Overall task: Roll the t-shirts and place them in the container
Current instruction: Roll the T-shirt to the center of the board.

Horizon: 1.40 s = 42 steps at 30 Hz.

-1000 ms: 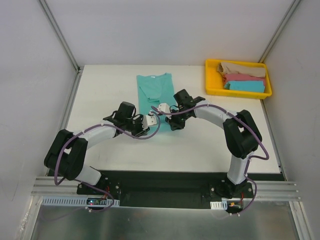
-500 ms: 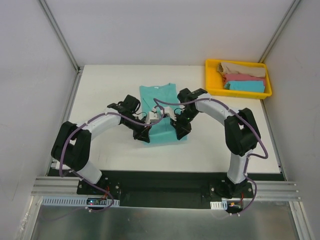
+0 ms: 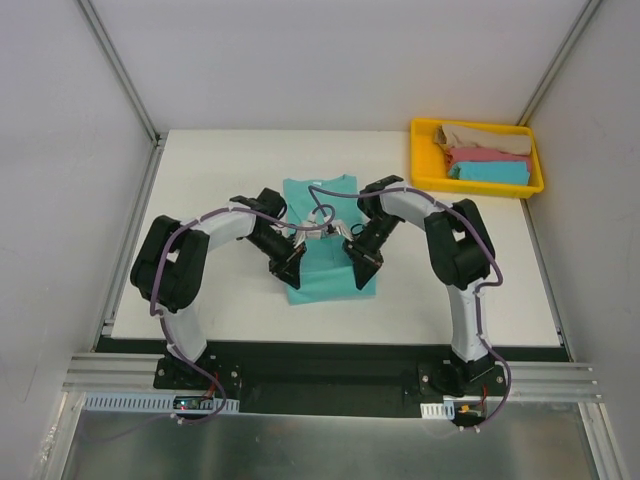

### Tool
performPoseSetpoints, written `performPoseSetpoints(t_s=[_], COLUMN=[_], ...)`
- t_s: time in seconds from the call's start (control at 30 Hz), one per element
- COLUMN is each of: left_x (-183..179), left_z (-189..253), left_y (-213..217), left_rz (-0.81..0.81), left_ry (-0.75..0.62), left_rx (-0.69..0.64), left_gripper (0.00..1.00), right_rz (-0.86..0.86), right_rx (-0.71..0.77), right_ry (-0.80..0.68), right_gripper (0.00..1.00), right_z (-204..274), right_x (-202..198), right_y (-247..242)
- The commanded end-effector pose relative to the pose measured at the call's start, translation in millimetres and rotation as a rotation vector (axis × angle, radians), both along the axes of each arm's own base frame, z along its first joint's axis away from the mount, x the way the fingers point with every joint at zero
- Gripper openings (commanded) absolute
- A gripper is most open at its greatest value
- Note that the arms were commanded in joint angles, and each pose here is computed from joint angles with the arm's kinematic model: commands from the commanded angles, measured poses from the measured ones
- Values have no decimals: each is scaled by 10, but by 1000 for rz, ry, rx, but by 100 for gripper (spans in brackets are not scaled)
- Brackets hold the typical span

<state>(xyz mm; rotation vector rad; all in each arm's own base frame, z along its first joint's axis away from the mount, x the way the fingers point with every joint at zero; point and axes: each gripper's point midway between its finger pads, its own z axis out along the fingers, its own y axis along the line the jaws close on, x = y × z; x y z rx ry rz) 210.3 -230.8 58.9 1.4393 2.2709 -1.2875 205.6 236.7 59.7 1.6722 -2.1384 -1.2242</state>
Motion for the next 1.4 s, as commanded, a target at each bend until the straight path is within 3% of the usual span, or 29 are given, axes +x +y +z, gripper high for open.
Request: performPoseSetpoints(t_s=[0.0, 0.13, 0.23, 0.27, 0.3, 0.4, 0.53, 0.63, 0.7, 0.8, 0.97, 1.37], left_x=[49, 139, 227, 250, 287, 421, 557, 437, 355, 190, 122, 68], left_z=[3, -128, -172, -184, -199, -102, 77, 307, 520, 534, 334, -150], left_y=[59, 124, 190, 215, 249, 346, 489, 506, 425, 331, 224, 34], left_rz=[-1, -1, 13, 17, 19, 65, 125, 113, 65, -74, -183, -286], left_ry=[50, 64, 56, 48, 24, -42, -184, -291, -432, -668, -884, -851], left_rx=[38, 85, 104, 113, 132, 141, 164, 114, 70, 43, 40, 82], left_gripper=[0, 3, 11, 15, 30, 44, 56, 58, 61, 69, 72, 71], right_rz=[3, -2, -11, -11, -15, -34, -44, -56, -61, -48, -30, -30], right_rx=[-22, -52, -78, -93, -111, -155, -188, -215, -222, -236, -253, -251], right_ry=[89, 168, 227, 259, 298, 334, 341, 349, 350, 343, 333, 330], right_gripper=[6, 7, 7, 7, 7, 7, 8, 8, 8, 8, 9, 9], right_z=[85, 34, -17, -78, -53, -119, -176, -212, -230, -244, -267, -269], right_x=[-10, 54, 106, 107, 90, 154, 189, 202, 216, 198, 172, 171], right_y=[-78, -58, -43, -41, -58, -25, -12, -9, -10, -9, -16, -17])
